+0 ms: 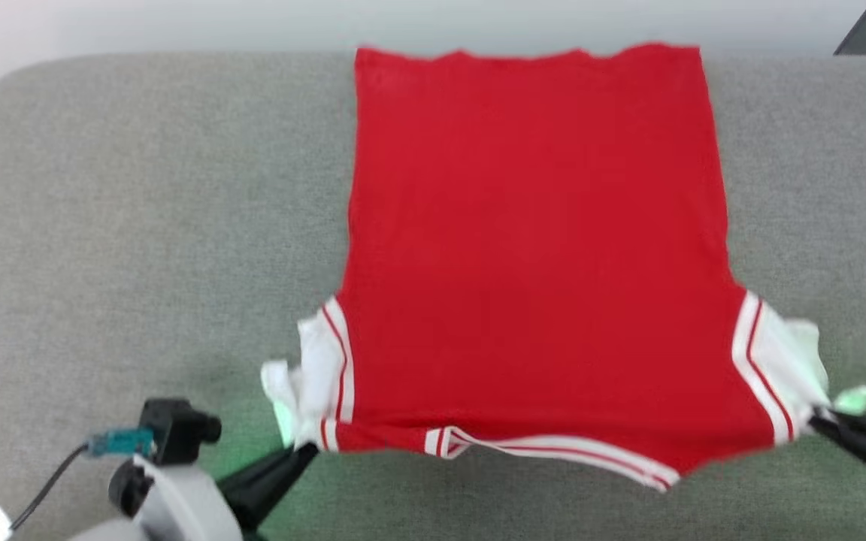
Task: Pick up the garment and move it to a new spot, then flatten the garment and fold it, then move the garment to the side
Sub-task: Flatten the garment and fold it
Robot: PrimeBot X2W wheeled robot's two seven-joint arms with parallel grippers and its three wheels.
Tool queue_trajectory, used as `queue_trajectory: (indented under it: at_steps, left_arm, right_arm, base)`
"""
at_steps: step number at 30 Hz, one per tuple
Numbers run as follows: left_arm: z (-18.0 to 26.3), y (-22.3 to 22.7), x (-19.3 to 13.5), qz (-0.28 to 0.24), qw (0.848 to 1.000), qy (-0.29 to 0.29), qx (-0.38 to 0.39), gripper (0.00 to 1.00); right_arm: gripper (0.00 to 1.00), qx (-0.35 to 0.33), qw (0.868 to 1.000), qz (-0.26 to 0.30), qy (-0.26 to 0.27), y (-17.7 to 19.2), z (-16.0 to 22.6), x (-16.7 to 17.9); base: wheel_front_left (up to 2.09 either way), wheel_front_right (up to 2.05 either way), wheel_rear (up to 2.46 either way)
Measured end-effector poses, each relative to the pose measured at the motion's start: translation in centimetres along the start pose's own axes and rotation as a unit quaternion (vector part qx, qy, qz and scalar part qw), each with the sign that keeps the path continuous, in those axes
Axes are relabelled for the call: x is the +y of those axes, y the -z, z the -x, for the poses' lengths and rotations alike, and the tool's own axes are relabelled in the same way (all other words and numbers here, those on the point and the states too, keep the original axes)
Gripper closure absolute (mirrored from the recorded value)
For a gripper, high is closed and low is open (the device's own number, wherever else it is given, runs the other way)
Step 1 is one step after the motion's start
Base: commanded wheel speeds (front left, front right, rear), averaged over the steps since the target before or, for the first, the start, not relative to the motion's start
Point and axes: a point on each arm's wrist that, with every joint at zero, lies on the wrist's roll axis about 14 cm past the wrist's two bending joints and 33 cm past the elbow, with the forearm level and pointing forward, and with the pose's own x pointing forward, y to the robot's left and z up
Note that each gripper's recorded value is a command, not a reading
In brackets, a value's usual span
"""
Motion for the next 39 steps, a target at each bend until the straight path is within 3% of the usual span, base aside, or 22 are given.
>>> queue_trajectory:
  at_steps: [10, 14, 18, 22, 30, 31, 32, 33, 39]
  left_arm:
    - [2.4, 1.6, -1.8, 0.035, 0.999, 0.003, 0.028, 1.0]
    - [1.5, 2.2, -2.2, 0.045, 0.998, 0.011, 0.034, 1.0]
    - [0.2, 3.6, -1.5, 0.032, 0.998, 0.005, 0.062, 1.0]
    - [-0.6, 5.3, -0.7, 0.024, 0.996, -0.005, 0.083, 1.0]
    - [-1.8, 6.6, 0.0, 0.031, 0.996, -0.011, 0.084, 1.0]
    - [-1.8, 6.7, 0.0, 0.031, 0.996, -0.01, 0.083, 1.0]
    - [-1.9, 6.7, 0.0, 0.031, 0.996, -0.01, 0.083, 1.0]
    - [-2.0, 6.7, -0.1, 0.03, 0.996, -0.009, 0.081, 1.0]
    - [-2.1, 6.3, -0.2, 0.027, 0.998, -0.007, 0.065, 1.0]
  right_arm:
    - [1.0, 0.065, 0.997, -0.038, -0.034, 3.4, 1.1, 2.9]
    - [1.0, 0.059, 0.998, -0.022, -0.029, 3.3, -0.3, 2.6]
    - [1.0, 0.098, 0.995, 0.0, -0.021, 5.6, -1.7, 2.4]
    - [1.0, 0.103, 0.994, -0.018, -0.036, 6.8, -3.6, 4.0]
    - [1.0, 0.093, 0.995, -0.004, -0.028, 7.4, -5.2, 3.7]
    - [0.81, 0.087, 0.996, 0.0, -0.025, 7.3, -5.3, 3.6]
    - [0.19, 0.084, 0.996, 0.004, -0.024, 7.2, -5.3, 3.5]
    - [0.0, 0.08, 0.996, 0.01, -0.023, 7.1, -5.3, 3.4]
    - [0.0, 0.031, 0.999, 0.032, -0.006, 3.4, -4.1, 2.0]
  base:
    - [0.0, 0.0, 0.0]
    - [0.0, 0.0, 0.0]
    - [0.0, 0.0, 0.0]
    - [0.0, 0.0, 0.0]
    - [0.0, 0.0, 0.0]
    - [0.0, 0.0, 0.0]
    - [0.0, 0.0, 0.0]
    - [0.0, 0.0, 0.0]
    - [0.0, 0.0, 0.0]
